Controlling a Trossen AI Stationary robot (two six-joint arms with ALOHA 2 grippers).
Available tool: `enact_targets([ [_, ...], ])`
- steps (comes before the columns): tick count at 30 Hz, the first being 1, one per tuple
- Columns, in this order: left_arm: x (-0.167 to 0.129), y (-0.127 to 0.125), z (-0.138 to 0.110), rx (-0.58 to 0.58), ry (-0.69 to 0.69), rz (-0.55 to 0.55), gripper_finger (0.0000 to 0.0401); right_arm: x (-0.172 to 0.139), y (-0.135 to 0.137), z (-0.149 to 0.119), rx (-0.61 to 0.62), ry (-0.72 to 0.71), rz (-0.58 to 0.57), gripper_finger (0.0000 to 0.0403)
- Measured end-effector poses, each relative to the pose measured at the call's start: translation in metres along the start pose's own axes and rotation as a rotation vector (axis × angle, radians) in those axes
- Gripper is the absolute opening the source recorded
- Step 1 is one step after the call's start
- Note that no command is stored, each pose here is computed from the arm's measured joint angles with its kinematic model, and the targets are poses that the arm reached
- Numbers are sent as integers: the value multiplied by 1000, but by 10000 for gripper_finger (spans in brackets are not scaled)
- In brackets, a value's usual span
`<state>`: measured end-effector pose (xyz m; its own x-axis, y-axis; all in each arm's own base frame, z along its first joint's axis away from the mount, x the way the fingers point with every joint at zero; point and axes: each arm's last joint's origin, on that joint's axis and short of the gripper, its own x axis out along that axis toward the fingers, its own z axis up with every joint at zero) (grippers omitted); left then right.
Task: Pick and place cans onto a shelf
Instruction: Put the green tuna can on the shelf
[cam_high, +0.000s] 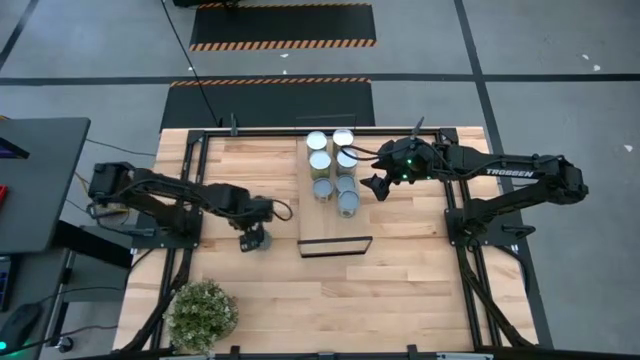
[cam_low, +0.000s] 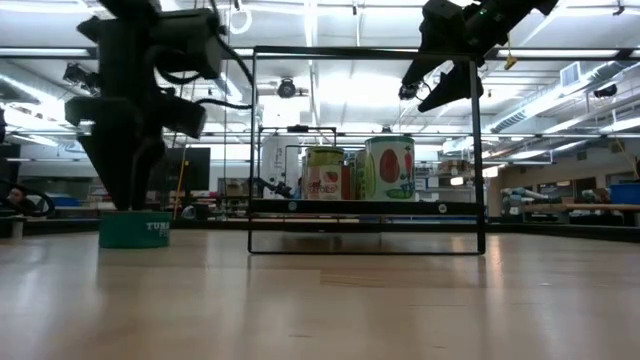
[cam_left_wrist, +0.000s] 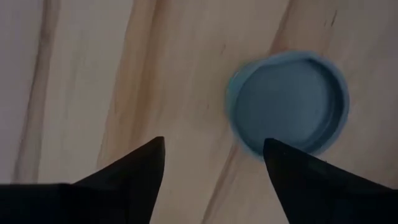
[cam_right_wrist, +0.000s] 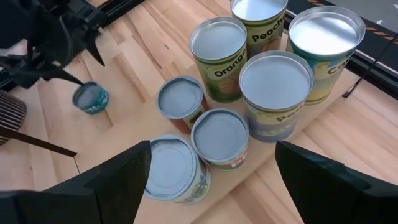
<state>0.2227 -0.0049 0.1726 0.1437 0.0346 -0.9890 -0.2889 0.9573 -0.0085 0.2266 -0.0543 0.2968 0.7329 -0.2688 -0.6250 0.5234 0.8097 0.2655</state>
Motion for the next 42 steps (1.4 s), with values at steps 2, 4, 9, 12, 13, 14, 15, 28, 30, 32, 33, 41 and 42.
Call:
enact_targets([
  [2,-5,2,-4,-40,-23,-11,275,0,0,0,-1,1,-1,350],
  [4,-11,3,-5,-43,-54,-23,275,1,0,0,-1,0,-1,350],
  [9,-27,-1,-5,-14,-108,-105,276,1,0,0,-2,-4,1,350],
  [12,-26,-6,-11,25,-61,-102,277,1,0,1,-3,-7,0,350],
  [13,-24,-9,-13,28,-42,-98,277,1,0,1,-3,-8,0,350],
  [14,-22,-12,-13,26,-24,-95,278,1,0,1,-2,-9,0,350],
  [15,-19,-14,-15,36,0,-88,281,1,0,1,-2,-10,-2,350],
  [28,18,-35,-6,14,80,-62,354,1,1,4,21,-39,6,350],
  [30,22,-36,-1,6,43,-50,355,0,1,4,28,-45,9,350],
  [32,24,-37,2,1,5,-31,355,0,2,5,29,-50,12,350],
  [33,24,-37,4,-3,-18,-16,355,0,2,5,31,-52,14,350],
  [41,24,-40,12,-14,-112,-25,350,0,2,5,39,-51,19,350],
  [42,24,-40,12,-14,-112,-25,347,0,2,5,39,-51,20,350],
])
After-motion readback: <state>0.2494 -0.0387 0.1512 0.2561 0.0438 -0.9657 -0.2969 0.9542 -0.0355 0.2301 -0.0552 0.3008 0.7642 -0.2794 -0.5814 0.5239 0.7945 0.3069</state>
